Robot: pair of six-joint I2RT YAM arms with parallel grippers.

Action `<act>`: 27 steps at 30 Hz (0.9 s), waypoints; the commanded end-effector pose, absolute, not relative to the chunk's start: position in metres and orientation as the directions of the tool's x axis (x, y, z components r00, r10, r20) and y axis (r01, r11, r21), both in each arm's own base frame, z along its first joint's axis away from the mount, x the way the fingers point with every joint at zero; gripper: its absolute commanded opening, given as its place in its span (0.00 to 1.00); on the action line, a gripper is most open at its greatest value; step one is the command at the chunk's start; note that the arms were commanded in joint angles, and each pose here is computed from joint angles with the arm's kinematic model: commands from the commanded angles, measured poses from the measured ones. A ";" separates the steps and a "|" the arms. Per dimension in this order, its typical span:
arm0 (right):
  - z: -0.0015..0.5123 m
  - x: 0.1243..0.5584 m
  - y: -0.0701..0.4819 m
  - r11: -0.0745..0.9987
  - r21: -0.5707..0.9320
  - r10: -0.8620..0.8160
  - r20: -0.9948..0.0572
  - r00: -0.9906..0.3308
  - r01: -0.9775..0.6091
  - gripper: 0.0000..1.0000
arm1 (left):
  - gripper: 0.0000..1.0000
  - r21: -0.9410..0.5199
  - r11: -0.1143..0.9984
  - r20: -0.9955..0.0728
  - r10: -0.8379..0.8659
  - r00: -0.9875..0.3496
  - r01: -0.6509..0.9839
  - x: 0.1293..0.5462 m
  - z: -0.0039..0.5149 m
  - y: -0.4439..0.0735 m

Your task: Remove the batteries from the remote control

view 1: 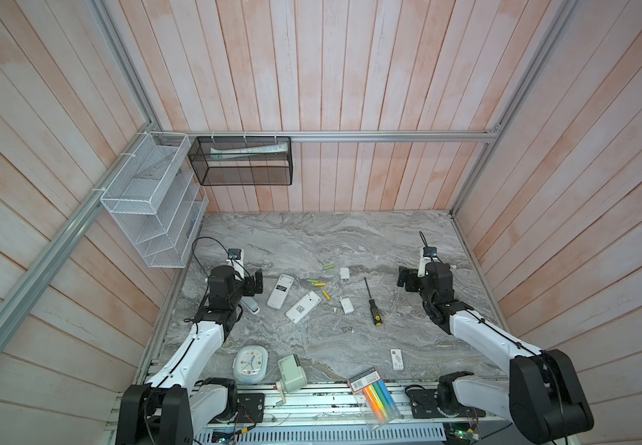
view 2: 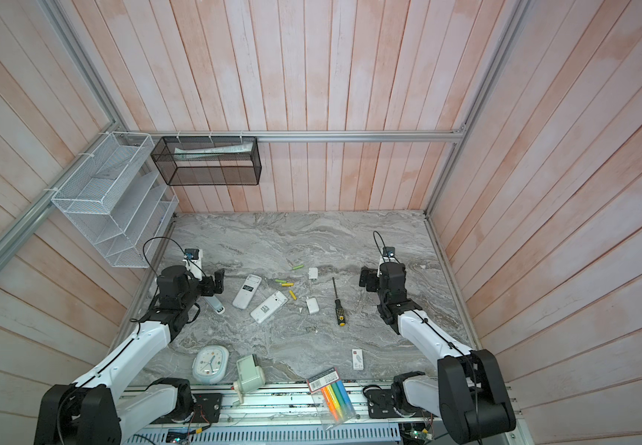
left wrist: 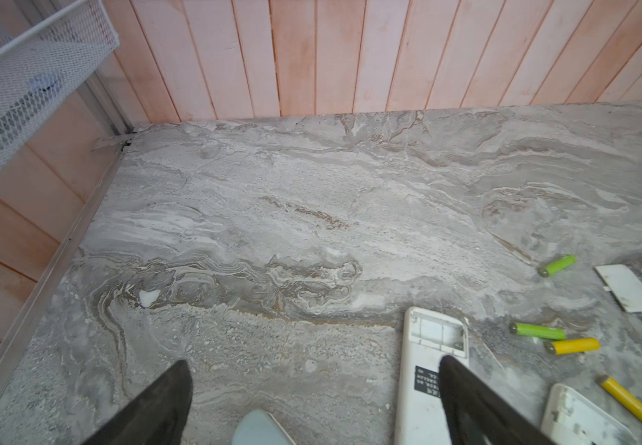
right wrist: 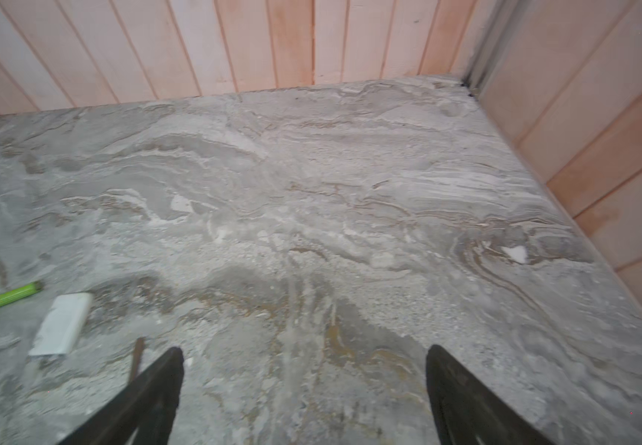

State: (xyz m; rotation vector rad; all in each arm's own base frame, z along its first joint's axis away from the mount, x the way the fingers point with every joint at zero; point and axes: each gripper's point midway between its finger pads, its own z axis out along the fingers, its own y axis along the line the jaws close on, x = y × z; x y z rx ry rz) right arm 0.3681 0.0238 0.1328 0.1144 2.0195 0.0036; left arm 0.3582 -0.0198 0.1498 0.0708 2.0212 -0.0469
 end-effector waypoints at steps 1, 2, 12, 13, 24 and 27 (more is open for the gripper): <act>0.137 0.371 0.004 0.997 0.033 0.052 -0.949 -0.311 0.068 0.98 | 1.00 -0.018 0.994 -0.947 0.016 -0.320 0.103 0.368 0.162 -0.020; 0.135 0.368 -0.001 0.997 0.024 0.044 -0.959 -0.279 0.076 0.98 | 1.00 -0.021 0.994 -0.950 0.014 -0.311 0.108 0.368 0.159 -0.019; 0.147 0.362 -0.007 0.999 -0.015 -0.011 -0.996 -0.089 0.042 0.98 | 1.00 -0.039 0.987 -0.984 -0.010 -0.180 0.156 0.365 0.150 -0.017; 0.145 0.359 -0.006 0.999 -0.020 -0.017 -0.997 -0.075 0.034 0.98 | 1.00 -0.039 0.986 -0.984 -0.010 -0.179 0.160 0.365 0.147 -0.017; 0.127 0.374 -0.007 1.000 -0.018 -0.015 -0.992 -0.126 0.022 0.98 | 1.00 -0.013 0.987 -0.993 0.005 -0.114 0.160 0.380 0.135 -0.015; 0.124 0.378 -0.018 0.997 0.008 0.020 -0.990 -0.141 0.082 0.98 | 1.00 -0.020 0.989 -0.992 -0.001 -0.129 0.143 0.383 0.130 -0.011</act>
